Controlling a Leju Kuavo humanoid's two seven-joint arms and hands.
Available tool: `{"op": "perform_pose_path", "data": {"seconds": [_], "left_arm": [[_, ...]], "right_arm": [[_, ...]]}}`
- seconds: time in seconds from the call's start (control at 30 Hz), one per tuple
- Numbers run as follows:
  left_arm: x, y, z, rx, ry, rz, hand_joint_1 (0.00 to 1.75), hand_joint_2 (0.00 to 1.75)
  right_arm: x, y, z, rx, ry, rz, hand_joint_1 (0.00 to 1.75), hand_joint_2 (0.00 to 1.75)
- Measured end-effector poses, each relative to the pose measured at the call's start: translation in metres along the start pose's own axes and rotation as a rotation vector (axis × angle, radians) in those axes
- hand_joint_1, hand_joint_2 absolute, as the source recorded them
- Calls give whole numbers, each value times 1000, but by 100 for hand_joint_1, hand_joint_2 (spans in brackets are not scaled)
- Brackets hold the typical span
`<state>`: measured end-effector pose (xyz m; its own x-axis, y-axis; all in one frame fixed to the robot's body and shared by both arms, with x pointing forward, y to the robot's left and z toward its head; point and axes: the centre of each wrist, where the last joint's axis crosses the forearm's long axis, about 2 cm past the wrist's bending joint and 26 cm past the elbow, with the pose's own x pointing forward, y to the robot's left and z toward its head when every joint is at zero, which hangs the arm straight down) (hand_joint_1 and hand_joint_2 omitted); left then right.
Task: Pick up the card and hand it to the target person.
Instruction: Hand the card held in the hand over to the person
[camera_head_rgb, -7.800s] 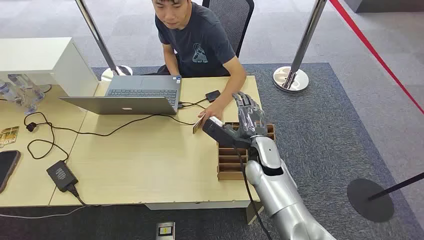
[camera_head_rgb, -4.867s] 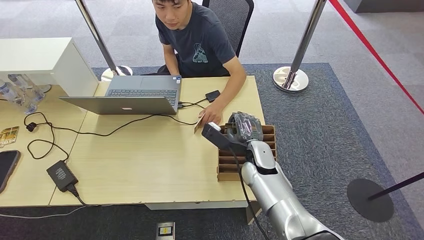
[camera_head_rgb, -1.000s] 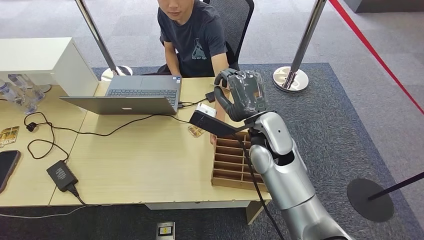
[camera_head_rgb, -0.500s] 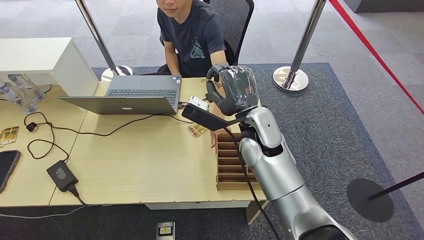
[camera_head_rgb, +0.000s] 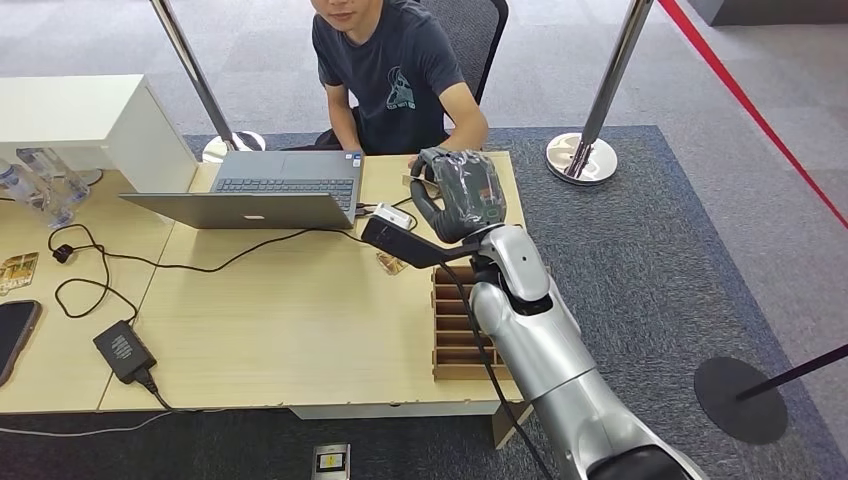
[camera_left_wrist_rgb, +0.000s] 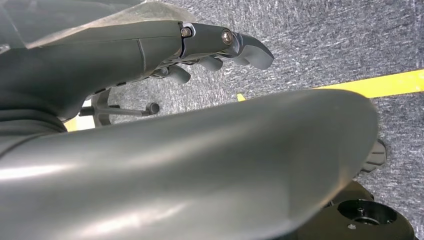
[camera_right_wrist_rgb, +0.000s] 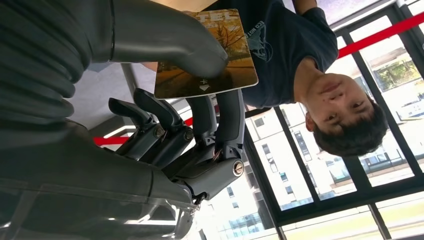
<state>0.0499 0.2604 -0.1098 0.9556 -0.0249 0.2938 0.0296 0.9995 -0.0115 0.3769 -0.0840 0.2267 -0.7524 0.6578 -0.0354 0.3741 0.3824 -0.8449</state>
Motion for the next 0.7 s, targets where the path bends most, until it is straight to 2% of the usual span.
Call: {"op": "perform_pose_path", "data": {"seconds": [0.7], "left_arm": [[0,0,0,-7,0,-6,0,0]], "right_arm": [[-6,10,6,41,25,7,175,175]]}}
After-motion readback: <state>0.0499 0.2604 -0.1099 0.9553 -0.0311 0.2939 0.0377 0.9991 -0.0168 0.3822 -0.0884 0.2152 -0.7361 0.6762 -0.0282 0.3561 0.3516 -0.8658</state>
